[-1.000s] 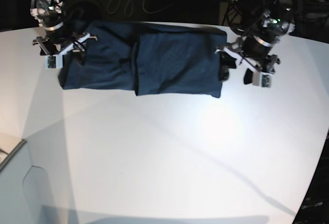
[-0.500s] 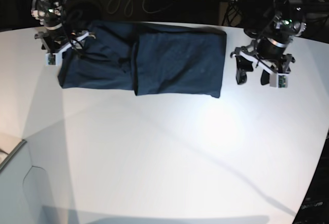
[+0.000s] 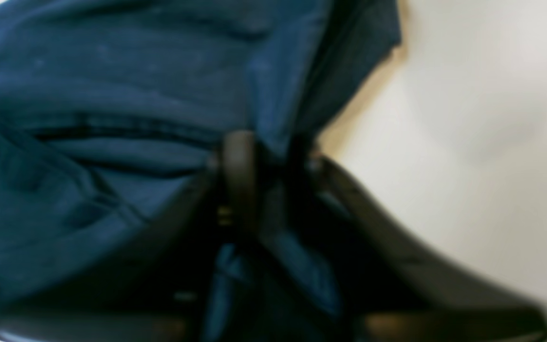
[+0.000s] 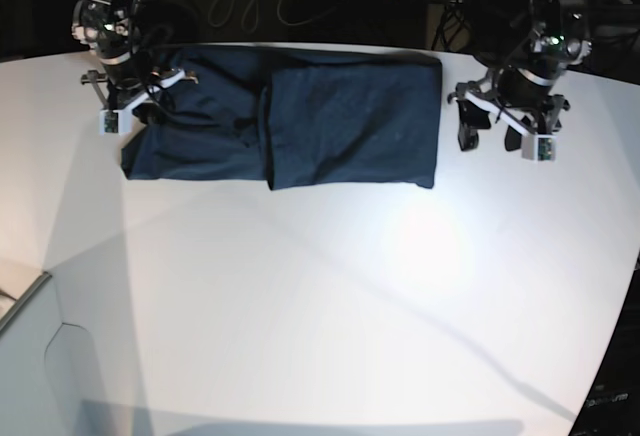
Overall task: Layout the t-shirt on the table in an organized manner, then fold the t-shirt properly
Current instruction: 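Release the strip and reposition both grippers at its ends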
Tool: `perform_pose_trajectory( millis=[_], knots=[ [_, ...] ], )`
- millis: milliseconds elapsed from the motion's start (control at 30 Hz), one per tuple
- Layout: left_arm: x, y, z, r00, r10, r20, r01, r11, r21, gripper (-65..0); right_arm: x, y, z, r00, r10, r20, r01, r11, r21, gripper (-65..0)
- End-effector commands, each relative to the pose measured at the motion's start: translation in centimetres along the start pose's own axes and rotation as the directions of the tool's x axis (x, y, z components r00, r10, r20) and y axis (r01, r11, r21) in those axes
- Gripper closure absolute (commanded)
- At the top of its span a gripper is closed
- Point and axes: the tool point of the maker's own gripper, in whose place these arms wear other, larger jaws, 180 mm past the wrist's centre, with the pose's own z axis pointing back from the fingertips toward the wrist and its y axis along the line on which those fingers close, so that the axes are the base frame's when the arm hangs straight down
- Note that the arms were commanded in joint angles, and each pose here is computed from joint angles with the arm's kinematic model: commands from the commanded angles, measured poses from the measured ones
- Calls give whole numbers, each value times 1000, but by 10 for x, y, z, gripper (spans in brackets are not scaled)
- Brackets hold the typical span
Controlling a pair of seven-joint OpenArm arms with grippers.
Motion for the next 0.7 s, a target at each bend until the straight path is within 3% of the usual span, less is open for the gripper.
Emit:
perform_pose_trajectory(
  millis=[0, 167, 333, 667],
  knots=[
    [8, 1, 0, 1000, 0, 31, 0, 1000, -3, -427, -6, -2, -1, 999, 23, -45, -23, 1000, -3, 0],
    [-10, 6, -5, 1000, 18, -16, -18, 1000, 5, -427, 2, -1, 1, 999, 31, -22, -31, 1000, 0, 0],
    [-16, 0, -11, 998, 59, -23, -59, 998, 3, -427, 43, -2, 16, 994, 76, 85, -74, 997, -21, 0],
    [-22, -1, -14, 997, 68, -39, -68, 998, 3, -427, 95, 56, 56, 951, 183, 249, -205, 977, 63, 0]
  ],
)
